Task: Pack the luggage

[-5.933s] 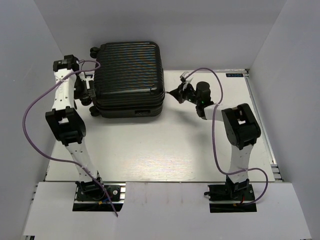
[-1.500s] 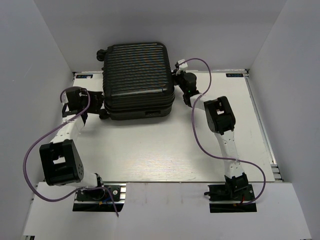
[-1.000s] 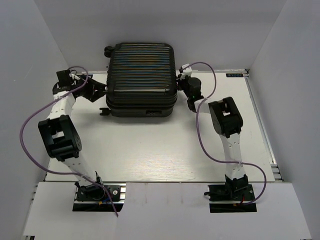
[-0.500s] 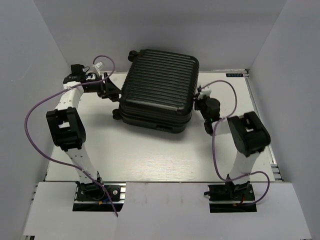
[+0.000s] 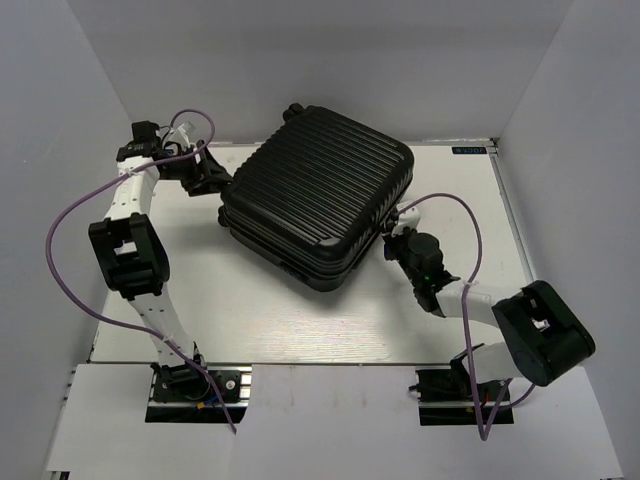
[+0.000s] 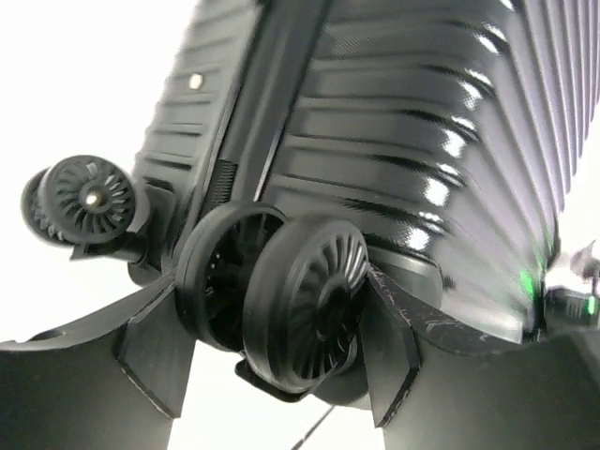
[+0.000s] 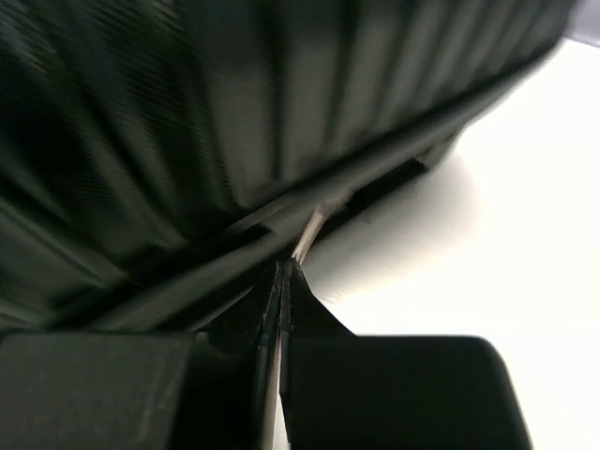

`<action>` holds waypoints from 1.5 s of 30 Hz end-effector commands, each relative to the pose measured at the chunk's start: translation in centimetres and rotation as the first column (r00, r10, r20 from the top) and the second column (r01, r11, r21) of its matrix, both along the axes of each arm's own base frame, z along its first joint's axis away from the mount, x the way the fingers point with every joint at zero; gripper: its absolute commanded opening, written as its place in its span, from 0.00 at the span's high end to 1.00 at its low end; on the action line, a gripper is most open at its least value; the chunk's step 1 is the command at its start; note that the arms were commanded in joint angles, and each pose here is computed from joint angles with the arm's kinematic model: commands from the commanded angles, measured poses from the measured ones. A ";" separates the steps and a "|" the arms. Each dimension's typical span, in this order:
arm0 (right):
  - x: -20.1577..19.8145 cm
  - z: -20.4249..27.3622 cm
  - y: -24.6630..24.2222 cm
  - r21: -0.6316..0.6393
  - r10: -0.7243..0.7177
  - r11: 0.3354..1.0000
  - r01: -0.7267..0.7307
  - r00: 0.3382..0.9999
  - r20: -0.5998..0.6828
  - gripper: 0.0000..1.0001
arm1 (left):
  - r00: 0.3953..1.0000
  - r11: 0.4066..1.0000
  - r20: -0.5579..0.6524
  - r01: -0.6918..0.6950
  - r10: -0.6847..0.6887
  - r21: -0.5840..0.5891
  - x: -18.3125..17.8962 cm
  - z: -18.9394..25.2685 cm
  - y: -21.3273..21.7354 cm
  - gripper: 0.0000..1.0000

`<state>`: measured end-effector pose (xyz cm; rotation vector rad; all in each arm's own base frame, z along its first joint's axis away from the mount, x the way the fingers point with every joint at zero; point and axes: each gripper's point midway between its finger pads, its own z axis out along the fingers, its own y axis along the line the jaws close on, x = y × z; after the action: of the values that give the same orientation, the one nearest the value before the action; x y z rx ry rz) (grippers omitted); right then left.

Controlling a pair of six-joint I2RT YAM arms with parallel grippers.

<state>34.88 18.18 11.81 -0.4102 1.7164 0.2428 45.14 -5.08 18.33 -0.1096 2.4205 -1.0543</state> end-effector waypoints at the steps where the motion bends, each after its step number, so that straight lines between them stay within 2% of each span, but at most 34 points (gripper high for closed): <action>1: 1.8 3.4 -1.4 0.117 -0.189 0.977 0.181 0.980 0.069 1.00 | 0.971 0.924 0.106 -0.236 0.213 0.302 5.3 -2.1 5.6 1.00; 3: 3.3 3.7 -1.9 0.124 -0.262 0.960 0.249 0.960 0.095 1.00 | 0.969 0.924 0.104 -0.244 0.223 0.295 5.7 -2.4 6.0 1.00; 4: 4.2 4.2 -3.2 0.134 -0.341 0.936 0.326 0.935 0.101 1.00 | 0.968 0.921 0.110 -0.249 0.226 0.300 5.9 -2.4 6.1 1.00; 7: 6.4 4.5 -4.9 0.163 -0.454 0.886 0.434 0.884 0.113 1.00 | 0.965 0.909 0.116 -0.262 0.236 0.324 6.2 -2.9 6.9 1.00; 10: 8.1 4.7 -4.4 0.193 -0.426 0.897 0.398 0.895 0.135 1.00 | 0.963 0.910 0.118 -0.269 0.243 0.316 6.4 -2.9 7.6 1.00; 13: 8.8 4.2 -4.5 0.195 -0.427 0.894 0.404 0.899 0.098 1.00 | 0.959 0.907 0.127 -0.280 0.252 0.314 6.7 -2.9 8.5 1.00; 16: 10.0 3.9 -6.1 0.199 -0.473 0.870 0.451 0.877 0.084 1.00 | 0.957 0.904 0.143 -0.285 0.252 0.318 7.1 -3.0 9.5 1.00; 18: 11.1 5.2 -6.9 0.221 -0.495 0.859 0.462 0.860 0.126 1.00 | 0.960 0.903 0.139 -0.276 0.243 0.329 7.1 -3.4 9.9 1.00; 19: 11.7 3.8 -7.3 0.208 -0.510 0.851 0.482 0.853 0.111 1.00 | 0.960 0.900 0.135 -0.279 0.247 0.335 7.3 -3.5 10.0 1.00; 23: 15.5 6.0 -9.8 0.279 -0.593 0.794 0.540 0.787 0.167 1.00 | 0.957 0.889 0.130 -0.291 0.261 0.354 7.4 -4.2 11.2 1.00; 27: 18.4 5.4 -11.6 0.307 -0.628 0.765 0.567 0.761 0.161 1.00 | 0.951 0.884 0.131 -0.310 0.281 0.350 7.5 -4.4 12.2 1.00; 30: 18.6 4.2 -10.8 0.268 -0.523 0.840 0.471 0.835 0.170 1.00 | 0.953 0.889 0.129 -0.304 0.276 0.343 7.5 -4.3 12.4 1.00; 31: 18.1 5.7 -8.4 0.263 -0.386 0.907 0.329 0.900 0.202 1.00 | 0.955 0.897 0.129 -0.295 0.267 0.330 7.4 -4.1 12.0 1.00; 32: 17.1 7.6 -6.9 0.249 -0.281 0.942 0.223 0.932 0.228 1.00 | 0.956 0.902 0.131 -0.292 0.263 0.318 7.4 -4.1 11.9 1.00; 33: 15.9 6.4 -6.4 0.243 -0.255 0.947 0.209 0.951 0.177 1.00 | 0.959 0.914 0.141 -0.279 0.248 0.295 7.4 -3.5 11.3 1.00; 34: 14.0 4.2 -5.1 0.180 -0.158 0.972 0.150 0.987 0.033 1.00 | 0.959 0.916 0.138 -0.279 0.248 0.288 7.2 -3.5 11.2 1.00; 35: 12.6 5.1 -4.0 0.201 -0.080 0.976 0.079 0.997 -0.001 0.93 | 0.960 0.921 0.140 -0.273 0.243 0.278 7.2 -3.5 10.9 1.00; 36: 10.8 2.8 -2.9 0.170 0.005 0.985 0.014 0.994 -0.108 0.87 | 0.962 0.927 0.159 -0.258 0.221 0.272 7.1 -2.7 10.3 1.00; 37: 9.1 2.1 -2.8 0.142 0.030 0.990 -0.005 0.983 -0.179 0.79 | 0.963 0.927 0.162 -0.253 0.214 0.277 6.9 -2.8 10.3 1.00; 38: 7.8 1.1 -3.0 0.104 0.033 0.995 -0.007 0.969 -0.245 0.66 | 0.967 0.929 0.159 -0.238 0.199 0.282 6.8 -3.0 9.7 1.00; 39: 6.5 0.6 -2.2 0.095 0.106 0.992 -0.082 0.953 -0.282 0.60 | 0.967 0.930 0.164 -0.234 0.194 0.284 6.6 -2.7 9.7 1.00; 41: 4.8 -0.5 -2.6 0.023 0.129 0.991 -0.129 0.923 -0.364 0.53 | 0.970 0.928 0.161 -0.225 0.184 0.296 6.1 -2.9 9.5 1.00; 45: 4.1 -0.7 -1.1 0.029 0.263 0.961 -0.277 0.870 -0.416 0.48 | 0.973 0.918 0.149 -0.219 0.178 0.330 5.4 -3.1 9.9 1.00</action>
<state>41.95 15.91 14.09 -0.4776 1.9290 0.4182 51.63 0.94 17.13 -0.2387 2.3284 -0.7737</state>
